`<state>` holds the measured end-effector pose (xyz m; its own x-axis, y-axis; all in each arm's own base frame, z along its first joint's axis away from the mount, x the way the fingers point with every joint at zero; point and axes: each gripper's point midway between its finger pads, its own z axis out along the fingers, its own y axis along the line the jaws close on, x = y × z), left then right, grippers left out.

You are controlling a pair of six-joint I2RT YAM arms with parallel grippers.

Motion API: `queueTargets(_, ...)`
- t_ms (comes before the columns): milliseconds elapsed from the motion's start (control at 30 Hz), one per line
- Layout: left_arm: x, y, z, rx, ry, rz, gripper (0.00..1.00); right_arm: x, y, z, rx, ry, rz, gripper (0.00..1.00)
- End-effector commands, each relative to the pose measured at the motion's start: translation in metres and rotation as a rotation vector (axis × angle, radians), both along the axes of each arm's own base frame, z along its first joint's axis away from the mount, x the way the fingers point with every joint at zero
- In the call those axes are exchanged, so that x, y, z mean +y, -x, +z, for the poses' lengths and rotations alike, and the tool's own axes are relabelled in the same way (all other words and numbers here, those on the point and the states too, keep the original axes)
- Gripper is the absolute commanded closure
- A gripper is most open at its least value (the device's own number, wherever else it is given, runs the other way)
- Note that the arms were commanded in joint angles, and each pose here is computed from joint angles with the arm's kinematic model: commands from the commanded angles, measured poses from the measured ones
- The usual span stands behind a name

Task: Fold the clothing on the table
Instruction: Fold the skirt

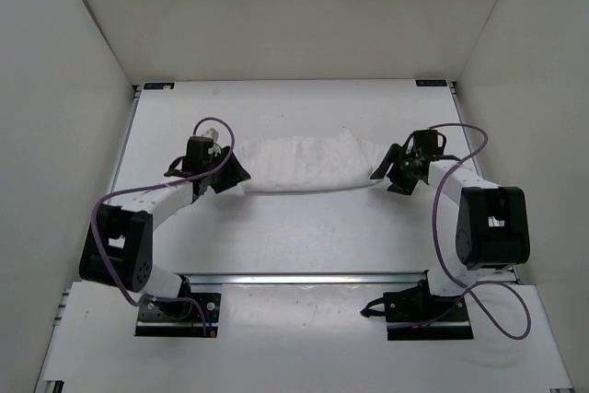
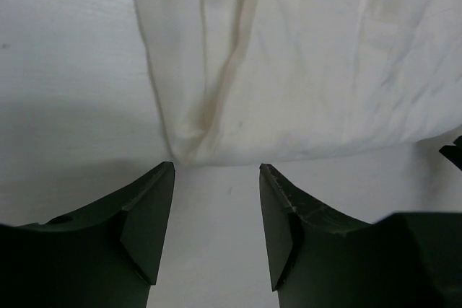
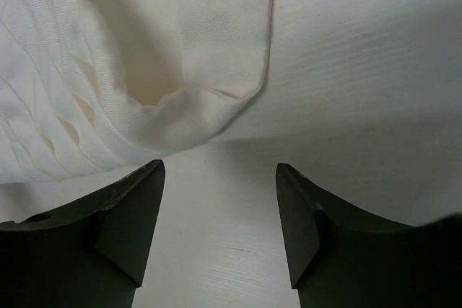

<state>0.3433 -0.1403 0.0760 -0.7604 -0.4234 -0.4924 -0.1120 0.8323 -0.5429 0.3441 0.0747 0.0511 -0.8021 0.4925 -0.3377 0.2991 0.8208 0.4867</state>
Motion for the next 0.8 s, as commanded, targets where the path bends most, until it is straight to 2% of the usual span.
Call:
queueTargets(0, 0.003, -0.003, -0.001, -0.05, 0.007, 0.045, 0.39, 0.006, -0.025, 0.015, -0.143, -0.047, 0.014, 0.4)
queueTargets(67, 0.001, 0.0, -0.009, -0.037, 0.007, 0.047, 0.39, 0.008, -0.027, 0.015, -0.16, -0.064, 0.014, 0.41)
queueTargets(233, -0.011, -0.002, -0.013, -0.053, 0.017, 0.03, 0.4, 0.011, -0.037, 0.032, -0.294, -0.09, 0.013, 0.64)
queueTargets(267, -0.015, -0.004, -0.009, -0.063, 0.029, 0.029, 0.42, 0.001, -0.042, 0.035, -0.32, -0.097, -0.011, 0.75)
queueTargets(300, -0.014, -0.007, -0.008, -0.073, 0.028, 0.036, 0.45, -0.001, -0.048, 0.039, -0.334, -0.105, -0.028, 0.92)
queueTargets(333, -0.019, -0.006, -0.008, -0.07, 0.039, 0.024, 0.46, 0.0, -0.052, 0.04, -0.34, -0.114, -0.021, 0.97)
queueTargets(400, -0.018, -0.01, -0.008, -0.081, 0.041, 0.029, 0.58, -0.002, -0.06, 0.044, -0.348, -0.13, -0.026, 1.0)
queueTargets(500, -0.024, -0.011, -0.014, -0.069, 0.045, 0.014, 0.7, 0.001, -0.072, 0.042, -0.335, -0.177, -0.007, 1.0)
queueTargets(633, -0.029, -0.017, -0.021, -0.068, 0.074, -0.007, 1.0, 0.008, -0.087, 0.039, -0.32, -0.202, 0.034, 1.0)
queueTargets(767, -0.036, -0.018, -0.035, -0.044, 0.077, -0.028, 1.0, 0.014, -0.088, 0.02, -0.24, -0.238, 0.07, 1.0)
